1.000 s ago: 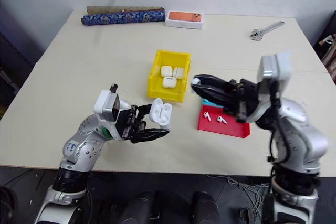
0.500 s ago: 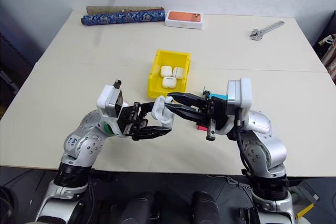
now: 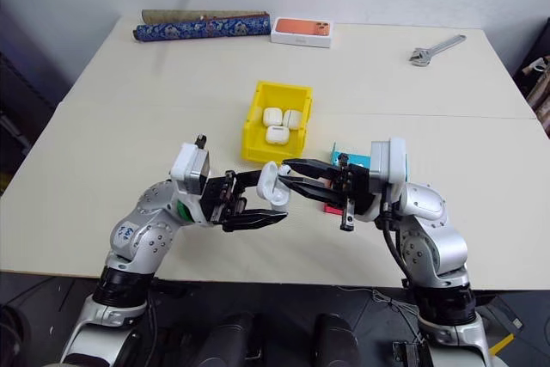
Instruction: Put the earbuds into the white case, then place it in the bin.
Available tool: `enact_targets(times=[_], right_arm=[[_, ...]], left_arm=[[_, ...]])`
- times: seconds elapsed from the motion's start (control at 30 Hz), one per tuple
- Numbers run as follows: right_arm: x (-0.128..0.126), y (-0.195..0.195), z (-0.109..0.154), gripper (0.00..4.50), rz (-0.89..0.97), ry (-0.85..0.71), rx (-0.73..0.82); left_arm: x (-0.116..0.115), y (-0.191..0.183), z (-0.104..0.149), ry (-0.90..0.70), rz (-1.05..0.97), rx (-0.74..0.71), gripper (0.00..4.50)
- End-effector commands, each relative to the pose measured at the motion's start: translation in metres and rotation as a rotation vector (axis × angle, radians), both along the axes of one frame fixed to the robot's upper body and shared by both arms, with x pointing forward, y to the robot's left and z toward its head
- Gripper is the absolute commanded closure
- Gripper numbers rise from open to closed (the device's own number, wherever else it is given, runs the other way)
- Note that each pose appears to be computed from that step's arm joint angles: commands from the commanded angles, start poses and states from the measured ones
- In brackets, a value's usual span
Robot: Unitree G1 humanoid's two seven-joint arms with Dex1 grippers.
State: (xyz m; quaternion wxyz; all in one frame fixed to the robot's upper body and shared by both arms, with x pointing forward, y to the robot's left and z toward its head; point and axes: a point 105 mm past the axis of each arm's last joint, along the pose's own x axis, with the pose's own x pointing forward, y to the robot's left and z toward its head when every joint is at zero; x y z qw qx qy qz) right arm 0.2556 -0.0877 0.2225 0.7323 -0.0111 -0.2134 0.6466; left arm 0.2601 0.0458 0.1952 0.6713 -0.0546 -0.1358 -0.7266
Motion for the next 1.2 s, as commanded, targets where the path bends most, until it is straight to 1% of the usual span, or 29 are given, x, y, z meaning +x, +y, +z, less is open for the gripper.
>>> enact_targets(times=[0.03, 0.07, 0.1, 0.2, 0.3, 0.4, 0.47, 0.5, 0.6, 0.7, 0.77, 0.83, 0.93, 1.0, 1.03, 1.1, 1.17, 1.2], right_arm=[[-0.003, 0.002, -0.006, 2.74, 0.015, -0.041, -0.039], [-0.003, -0.001, -0.002, 2.42, 0.007, -0.042, -0.027], [-0.002, -0.005, 0.003, 1.96, -0.011, -0.047, -0.008], [0.0, -0.028, 0.019, 1.06, -0.098, -0.04, 0.019], [0.004, -0.06, 0.021, 0.05, -0.229, -0.015, -0.02], [0.011, -0.12, 0.003, 0.05, -0.447, 0.008, -0.155], [0.016, -0.167, -0.012, 0.05, -0.613, 0.052, -0.23], [0.017, -0.194, -0.022, 0.05, -0.708, 0.075, -0.282], [0.012, -0.259, -0.045, 0.05, -0.959, 0.134, -0.424], [0.006, -0.289, -0.06, 0.05, -1.07, 0.157, -0.582], [0.008, -0.291, -0.059, 0.05, -1.076, 0.149, -0.629], [0.018, -0.278, -0.051, 0.05, -1.039, 0.108, -0.672], [0.038, -0.25, -0.033, 0.05, -0.96, 0.095, -0.709], [0.052, -0.22, -0.012, 0.05, -0.877, 0.073, -0.677], [0.059, -0.209, -0.005, 0.05, -0.853, 0.086, -0.674], [0.069, -0.188, 0.002, 0.05, -0.786, 0.096, -0.708], [0.076, -0.172, 0.002, 0.05, -0.725, 0.146, -0.746], [0.082, -0.16, -0.001, 0.41, -0.677, 0.155, -0.801]], left_arm=[[-0.004, -0.001, 0.018, -0.083, -0.003, -0.059, 1.73], [-0.004, 0.0, 0.018, -0.084, -0.002, -0.057, 1.73], [-0.004, 0.0, 0.018, -0.086, 0.002, -0.056, 1.73], [-0.004, 0.005, 0.014, -0.083, 0.03, -0.044, 1.73], [-0.003, 0.014, 0.006, -0.079, 0.063, -0.018, 1.73], [-0.003, 0.024, -0.004, -0.079, 0.1, 0.018, 1.73], [-0.004, 0.03, -0.006, -0.067, 0.127, 0.016, 1.73], [-0.004, 0.032, -0.008, -0.061, 0.138, 0.016, 1.73], [-0.007, 0.035, -0.011, -0.048, 0.159, 0.018, 1.73], [-0.007, 0.036, -0.011, -0.042, 0.174, 0.011, 1.73], [-0.007, 0.035, -0.01, -0.041, 0.18, 0.008, 1.73], [-0.006, 0.035, -0.01, -0.04, 0.183, 0.006, 1.73], [-0.006, 0.035, -0.01, -0.037, 0.183, 0.007, 1.73], [-0.005, 0.034, -0.011, -0.036, 0.18, 0.008, 1.73], [-0.005, 0.034, -0.01, -0.036, 0.179, 0.008, 1.73], [-0.005, 0.032, -0.01, -0.035, 0.176, 0.006, 1.73], [-0.005, 0.031, -0.01, -0.034, 0.173, 0.004, 1.73], [-0.006, 0.029, -0.011, -0.032, 0.17, 0.003, 1.73]])
